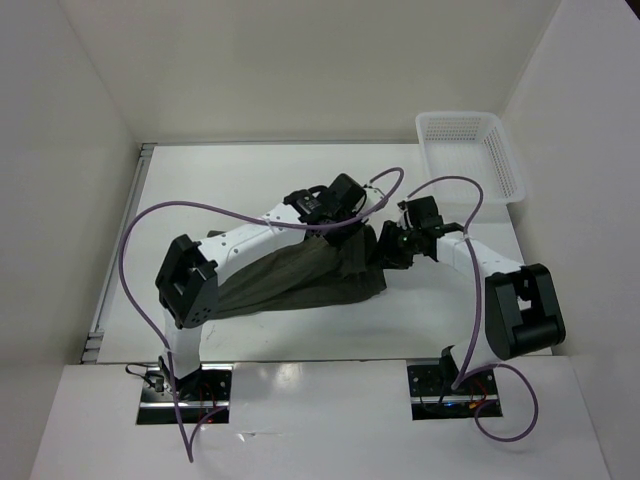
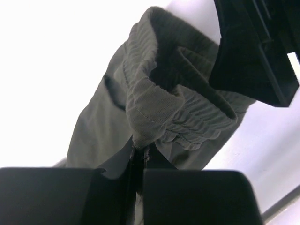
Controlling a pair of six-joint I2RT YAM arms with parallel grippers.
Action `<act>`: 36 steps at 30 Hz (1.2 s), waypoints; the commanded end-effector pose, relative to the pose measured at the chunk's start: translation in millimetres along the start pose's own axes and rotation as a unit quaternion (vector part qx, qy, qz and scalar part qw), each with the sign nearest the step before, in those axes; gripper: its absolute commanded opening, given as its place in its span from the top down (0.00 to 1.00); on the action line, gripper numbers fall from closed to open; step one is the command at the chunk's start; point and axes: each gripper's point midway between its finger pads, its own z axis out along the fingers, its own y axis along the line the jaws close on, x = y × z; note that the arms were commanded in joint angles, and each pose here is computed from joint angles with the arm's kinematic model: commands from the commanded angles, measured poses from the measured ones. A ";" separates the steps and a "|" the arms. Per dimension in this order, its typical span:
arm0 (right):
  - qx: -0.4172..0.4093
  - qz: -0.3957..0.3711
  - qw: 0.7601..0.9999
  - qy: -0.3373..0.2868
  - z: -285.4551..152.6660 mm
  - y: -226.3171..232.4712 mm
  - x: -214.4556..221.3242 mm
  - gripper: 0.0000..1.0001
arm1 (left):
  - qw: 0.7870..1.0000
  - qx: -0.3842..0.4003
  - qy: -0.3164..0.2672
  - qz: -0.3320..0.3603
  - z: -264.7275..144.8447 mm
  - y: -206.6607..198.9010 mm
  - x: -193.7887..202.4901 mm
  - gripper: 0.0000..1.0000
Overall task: Fold and stack the shorts
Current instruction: Fold the shorts
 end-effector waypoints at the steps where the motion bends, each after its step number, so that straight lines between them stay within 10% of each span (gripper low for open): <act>1: 0.002 -0.017 1.000 0.008 -1.0 4.4 -2.5 0.52 | 0.999 -0.048 -0.025 0.000 -7.2 16.5 -11.8 1.00; 10: -0.029 -0.020 0.999 -0.002 -24.0 23.3 -0.9 0.95 | 0.993 -0.100 -0.053 -0.014 -11.2 43.4 -27.6 1.00; 24: -0.131 0.031 0.989 0.063 37.4 58.9 -4.7 1.00 | 0.995 -0.071 -0.072 -0.014 -24.8 35.6 -51.7 0.99; 36: -0.125 0.153 0.977 -0.077 48.5 54.8 -88.4 1.00 | 0.998 -0.038 -0.040 -0.009 -20.0 23.1 -33.2 0.97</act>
